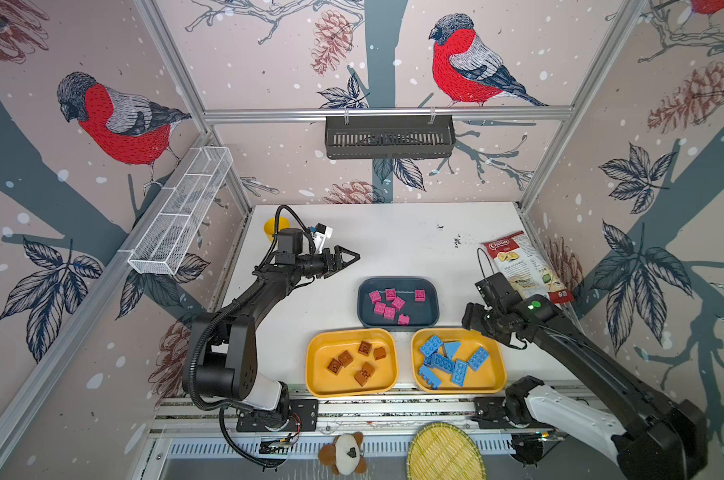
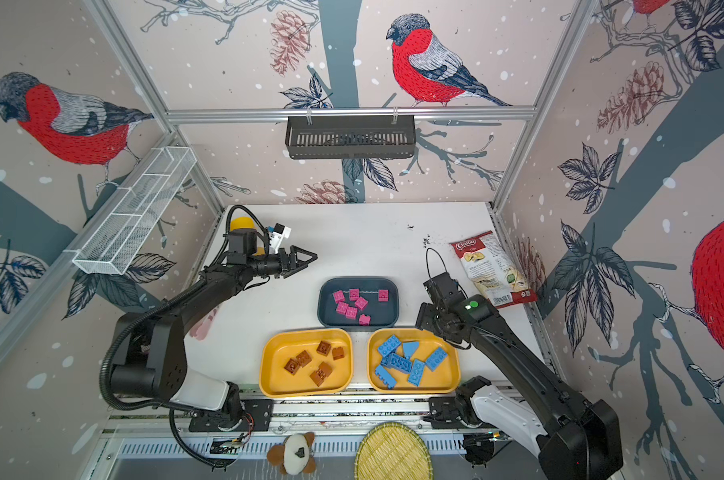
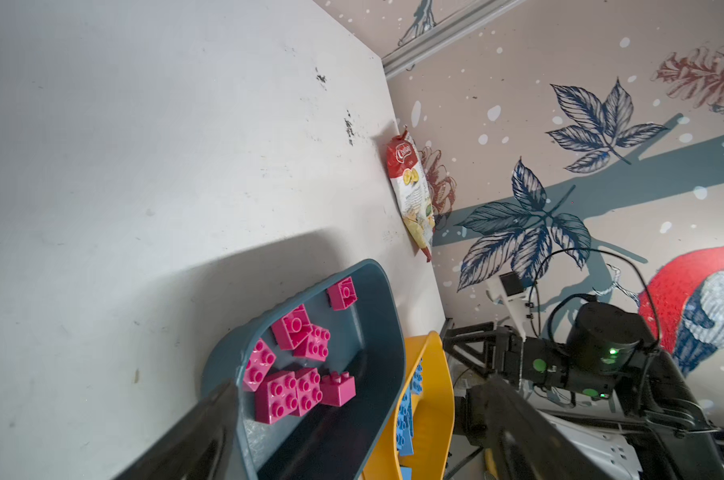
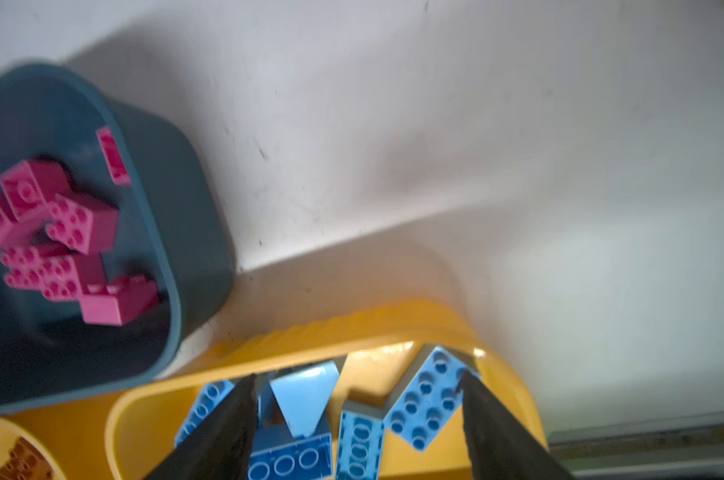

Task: Sort the legos into containers by color

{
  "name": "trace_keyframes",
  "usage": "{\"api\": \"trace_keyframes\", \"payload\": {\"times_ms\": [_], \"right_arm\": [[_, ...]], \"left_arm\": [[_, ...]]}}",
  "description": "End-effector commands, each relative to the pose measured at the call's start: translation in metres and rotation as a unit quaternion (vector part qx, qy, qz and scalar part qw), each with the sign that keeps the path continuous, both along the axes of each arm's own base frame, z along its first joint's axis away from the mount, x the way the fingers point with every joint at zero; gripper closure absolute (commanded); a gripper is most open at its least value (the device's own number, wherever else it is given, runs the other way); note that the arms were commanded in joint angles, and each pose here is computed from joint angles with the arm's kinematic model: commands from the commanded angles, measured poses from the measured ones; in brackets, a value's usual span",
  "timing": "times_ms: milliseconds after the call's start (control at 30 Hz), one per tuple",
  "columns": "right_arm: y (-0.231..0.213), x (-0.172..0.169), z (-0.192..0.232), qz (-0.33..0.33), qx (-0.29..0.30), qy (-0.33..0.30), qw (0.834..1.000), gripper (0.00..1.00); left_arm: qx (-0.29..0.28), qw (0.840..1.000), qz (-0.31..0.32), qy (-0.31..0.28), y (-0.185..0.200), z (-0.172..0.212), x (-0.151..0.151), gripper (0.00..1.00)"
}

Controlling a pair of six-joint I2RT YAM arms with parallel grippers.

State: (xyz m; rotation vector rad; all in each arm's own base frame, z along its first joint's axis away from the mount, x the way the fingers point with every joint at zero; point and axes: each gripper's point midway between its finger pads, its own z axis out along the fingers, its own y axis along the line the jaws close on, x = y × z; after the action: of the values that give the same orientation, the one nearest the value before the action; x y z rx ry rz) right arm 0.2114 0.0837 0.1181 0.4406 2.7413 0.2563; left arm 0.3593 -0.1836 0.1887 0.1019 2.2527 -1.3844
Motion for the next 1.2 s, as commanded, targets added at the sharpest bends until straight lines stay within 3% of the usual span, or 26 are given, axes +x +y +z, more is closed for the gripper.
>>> {"api": "trace_keyframes", "payload": {"times_ms": [0,67,167,267,400,500,600,800,900,1100,1167], "right_arm": [[-0.007,0.040,0.020,0.035,-0.008,-0.065,0.997,0.17],[-0.015,0.067,0.027,0.040,-0.014,-0.096,0.994,0.16],[-0.037,0.107,0.036,0.031,-0.037,-0.144,0.988,0.07],[-0.073,0.143,0.042,-0.008,-0.099,-0.205,0.974,0.01],[-0.113,0.174,0.056,-0.061,-0.159,-0.301,0.938,0.01],[-0.141,0.180,0.055,-0.102,-0.194,-0.351,0.910,0.01],[-0.157,0.180,0.042,-0.110,-0.220,-0.375,0.894,0.01],[-0.157,0.177,0.038,-0.096,-0.222,-0.429,0.871,0.00],[-0.147,0.177,0.039,-0.065,-0.211,-0.433,0.874,0.01],[-0.124,0.152,0.048,-0.023,-0.184,-0.497,0.848,0.01],[-0.117,0.142,0.037,-0.011,-0.194,-0.505,0.841,0.01]], "left_arm": [[0.083,0.995,0.052,0.005,0.020,-0.021,0.009,0.09],[0.147,0.984,0.098,0.003,0.039,-0.031,0.017,0.09],[0.244,0.952,0.183,-0.003,0.079,-0.043,0.029,0.09],[0.310,0.909,0.280,-0.017,0.121,-0.047,0.037,0.07],[0.367,0.838,0.402,-0.040,0.175,-0.050,0.041,0.06],[0.402,0.803,0.434,-0.073,0.195,-0.057,0.042,0.05],[0.439,0.775,0.442,-0.107,0.209,-0.064,0.045,0.05],[0.449,0.760,0.429,-0.190,0.213,-0.072,0.054,0.04],[0.455,0.741,0.438,-0.229,0.220,-0.072,0.055,0.03],[0.424,0.770,0.396,-0.268,0.204,-0.071,0.054,0.03],[0.405,0.772,0.387,-0.299,0.196,-0.066,0.045,0.03]]}}
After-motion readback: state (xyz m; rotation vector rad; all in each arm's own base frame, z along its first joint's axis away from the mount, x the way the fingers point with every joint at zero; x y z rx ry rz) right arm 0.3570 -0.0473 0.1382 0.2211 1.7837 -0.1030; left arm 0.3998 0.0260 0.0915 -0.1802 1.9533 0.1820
